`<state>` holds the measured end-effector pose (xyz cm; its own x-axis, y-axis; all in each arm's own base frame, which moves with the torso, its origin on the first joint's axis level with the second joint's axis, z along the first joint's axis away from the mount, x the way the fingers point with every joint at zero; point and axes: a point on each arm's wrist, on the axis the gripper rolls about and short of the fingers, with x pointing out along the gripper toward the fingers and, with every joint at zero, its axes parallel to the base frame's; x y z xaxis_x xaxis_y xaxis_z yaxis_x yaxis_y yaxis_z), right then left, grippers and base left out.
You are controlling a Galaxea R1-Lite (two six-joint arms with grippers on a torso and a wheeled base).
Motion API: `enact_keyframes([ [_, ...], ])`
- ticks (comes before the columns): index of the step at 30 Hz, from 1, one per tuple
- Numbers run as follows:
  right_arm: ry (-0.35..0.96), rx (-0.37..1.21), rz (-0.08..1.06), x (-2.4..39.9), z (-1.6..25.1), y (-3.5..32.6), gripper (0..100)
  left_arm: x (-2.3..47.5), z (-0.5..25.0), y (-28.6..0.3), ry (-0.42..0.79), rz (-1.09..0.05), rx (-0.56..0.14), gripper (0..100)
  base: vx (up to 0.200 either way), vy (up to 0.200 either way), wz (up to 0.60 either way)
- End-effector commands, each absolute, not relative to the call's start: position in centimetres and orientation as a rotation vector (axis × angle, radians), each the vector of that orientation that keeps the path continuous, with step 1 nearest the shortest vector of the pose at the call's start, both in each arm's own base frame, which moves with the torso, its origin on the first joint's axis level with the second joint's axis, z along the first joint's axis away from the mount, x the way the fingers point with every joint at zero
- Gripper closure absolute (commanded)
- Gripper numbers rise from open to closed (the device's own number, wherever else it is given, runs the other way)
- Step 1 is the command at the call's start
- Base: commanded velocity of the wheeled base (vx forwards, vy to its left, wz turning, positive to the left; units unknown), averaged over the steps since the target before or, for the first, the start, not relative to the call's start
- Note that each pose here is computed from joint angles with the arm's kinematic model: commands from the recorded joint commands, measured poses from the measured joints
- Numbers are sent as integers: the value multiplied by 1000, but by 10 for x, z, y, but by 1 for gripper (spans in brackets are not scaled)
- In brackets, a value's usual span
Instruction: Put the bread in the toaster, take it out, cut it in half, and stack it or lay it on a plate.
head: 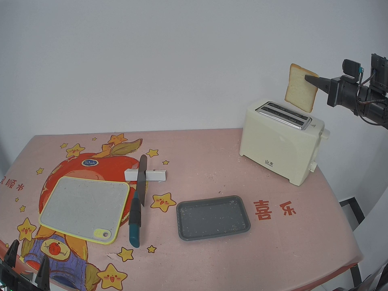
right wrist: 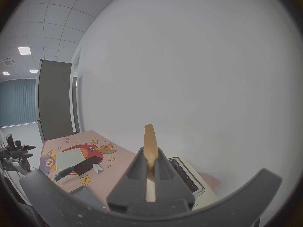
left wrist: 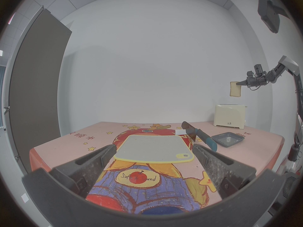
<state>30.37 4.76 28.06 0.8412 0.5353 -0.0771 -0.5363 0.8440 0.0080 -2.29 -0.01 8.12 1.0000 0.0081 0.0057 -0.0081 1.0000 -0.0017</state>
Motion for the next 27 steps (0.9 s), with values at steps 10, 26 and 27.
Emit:
enact_keyframes([
  [10,183,5,589,267,250,51,100,-23,76,0,-2,9,-2,0,0,0,0],
  [26,191,21,587,214,171,52,100,-23,76,0,-2,9,-2,0,0,0,0],
  [27,174,52,592,211,164,51,100,-23,76,0,-2,9,-3,0,0,0,0],
])
